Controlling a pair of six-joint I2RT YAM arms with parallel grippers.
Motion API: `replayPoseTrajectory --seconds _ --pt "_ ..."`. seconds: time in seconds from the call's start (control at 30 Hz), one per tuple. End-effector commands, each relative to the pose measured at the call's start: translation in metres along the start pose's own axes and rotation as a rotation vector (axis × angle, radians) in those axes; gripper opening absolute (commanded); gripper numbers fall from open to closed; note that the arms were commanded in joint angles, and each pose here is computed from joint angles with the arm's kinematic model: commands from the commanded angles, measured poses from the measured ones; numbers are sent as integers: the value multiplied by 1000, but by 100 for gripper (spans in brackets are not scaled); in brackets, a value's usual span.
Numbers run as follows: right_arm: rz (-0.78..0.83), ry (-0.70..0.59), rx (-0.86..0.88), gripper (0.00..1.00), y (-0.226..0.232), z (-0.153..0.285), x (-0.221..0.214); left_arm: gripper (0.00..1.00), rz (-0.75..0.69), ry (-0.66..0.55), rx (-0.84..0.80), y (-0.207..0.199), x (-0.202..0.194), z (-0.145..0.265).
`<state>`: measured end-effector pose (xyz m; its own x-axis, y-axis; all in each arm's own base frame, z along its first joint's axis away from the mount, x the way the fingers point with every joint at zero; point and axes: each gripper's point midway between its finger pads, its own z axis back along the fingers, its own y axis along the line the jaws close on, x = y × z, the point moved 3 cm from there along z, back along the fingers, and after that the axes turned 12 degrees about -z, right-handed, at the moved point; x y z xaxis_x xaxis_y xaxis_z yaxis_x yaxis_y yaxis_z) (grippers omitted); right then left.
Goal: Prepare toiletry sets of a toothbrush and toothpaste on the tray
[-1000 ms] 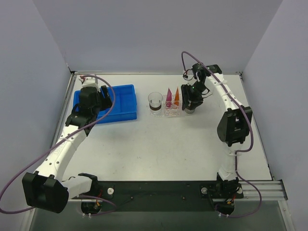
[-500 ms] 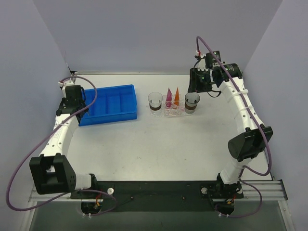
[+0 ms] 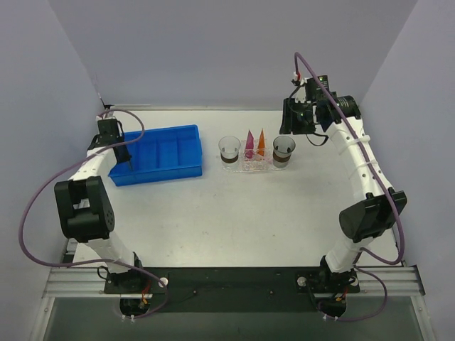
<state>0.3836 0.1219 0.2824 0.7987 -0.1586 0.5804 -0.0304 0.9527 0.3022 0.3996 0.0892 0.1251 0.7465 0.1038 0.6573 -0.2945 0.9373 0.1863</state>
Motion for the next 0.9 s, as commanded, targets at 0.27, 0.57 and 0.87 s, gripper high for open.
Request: replayPoseTrajectory --seconds 0.27,0.57,0.87 --pt "-62 -47 5 42 4 11 5 39 -60 -71 -89 -10 40 -68" --pt "-85 -52 18 42 9 5 14 40 -63 -19 -124 -19 21 -87" --pt "-99 -39 38 42 13 -5 18 40 -72 55 -93 -16 7 -95"
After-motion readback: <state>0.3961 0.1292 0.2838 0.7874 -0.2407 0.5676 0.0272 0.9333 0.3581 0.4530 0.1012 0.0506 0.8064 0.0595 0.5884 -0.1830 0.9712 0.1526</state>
